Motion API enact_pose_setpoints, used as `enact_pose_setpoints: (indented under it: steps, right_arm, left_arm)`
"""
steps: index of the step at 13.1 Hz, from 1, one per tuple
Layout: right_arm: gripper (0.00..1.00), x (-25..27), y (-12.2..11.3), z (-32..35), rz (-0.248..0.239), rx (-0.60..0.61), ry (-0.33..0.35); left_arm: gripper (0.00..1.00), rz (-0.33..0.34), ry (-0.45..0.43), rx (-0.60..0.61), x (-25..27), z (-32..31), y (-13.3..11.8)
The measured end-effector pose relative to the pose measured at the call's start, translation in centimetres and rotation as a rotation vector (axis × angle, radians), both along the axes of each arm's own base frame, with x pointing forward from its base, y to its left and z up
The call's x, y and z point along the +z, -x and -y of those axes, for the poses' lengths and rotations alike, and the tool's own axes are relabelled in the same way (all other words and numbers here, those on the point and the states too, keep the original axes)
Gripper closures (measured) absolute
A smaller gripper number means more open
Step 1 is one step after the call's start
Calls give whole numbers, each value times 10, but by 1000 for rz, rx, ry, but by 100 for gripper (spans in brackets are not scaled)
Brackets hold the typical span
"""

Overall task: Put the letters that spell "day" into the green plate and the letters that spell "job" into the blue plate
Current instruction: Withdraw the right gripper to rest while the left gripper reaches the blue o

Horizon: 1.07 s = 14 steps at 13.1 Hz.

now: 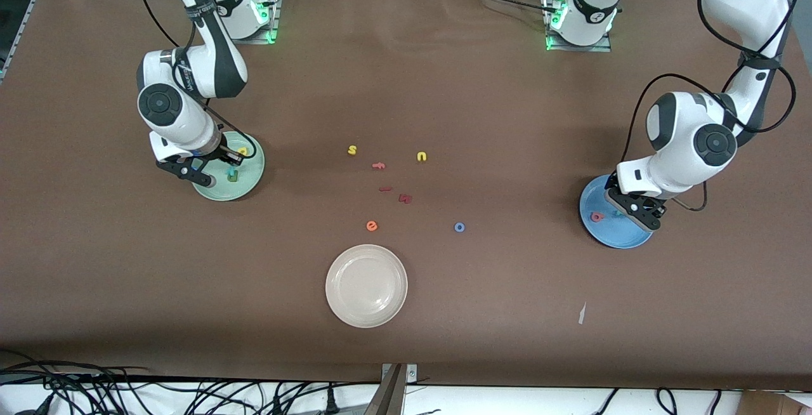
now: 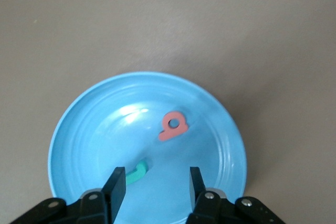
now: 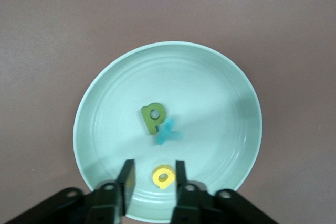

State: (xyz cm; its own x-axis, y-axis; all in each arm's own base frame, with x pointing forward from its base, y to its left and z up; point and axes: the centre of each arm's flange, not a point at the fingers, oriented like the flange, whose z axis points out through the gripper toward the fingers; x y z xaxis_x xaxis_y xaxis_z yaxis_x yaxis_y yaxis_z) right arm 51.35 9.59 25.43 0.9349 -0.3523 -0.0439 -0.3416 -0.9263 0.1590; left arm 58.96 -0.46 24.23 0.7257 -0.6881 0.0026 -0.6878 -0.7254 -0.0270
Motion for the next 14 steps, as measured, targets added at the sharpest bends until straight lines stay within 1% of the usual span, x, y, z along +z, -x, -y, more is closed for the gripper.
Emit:
enact_pose_setpoints:
  steps: [1,2,3,4,5,7,8,10,11,13,14]
  right_arm:
    - [45,3,-1,-4,7,7,-3]
    - [34,10,-5,-10,24,16,-10]
    - [25,22,-11,-15,42,25,-17]
    - [13,39,-20,-20,43,37,-21]
    - [2,62,-29,-25,26,62,-20]
    - [0,119,-49,-40,-20,160,-22]
    - [0,147,-56,-46,-28,203,-27]
    - [0,187,-67,-51,-6,285,-48]
    - [0,204,-70,-49,-3,319,-63]
    - [0,247,-69,-27,-26,337,-95]
    - [0,275,-67,-11,-25,342,-107]
  left_arm:
    - [40,5,2,-22,2,13,-1]
    - [38,13,7,-45,5,35,-2]
    - [34,18,24,-38,7,63,-3]
    - [34,19,53,-9,9,95,0]
    - [30,15,79,22,9,130,4]
    - [30,13,105,97,7,198,11]
    - [30,10,112,148,4,224,13]
    - [30,3,125,259,-9,268,12]
    - [30,4,135,311,-15,292,12]
    - [30,18,156,374,-19,335,9]
    - [30,28,164,386,-19,348,5]
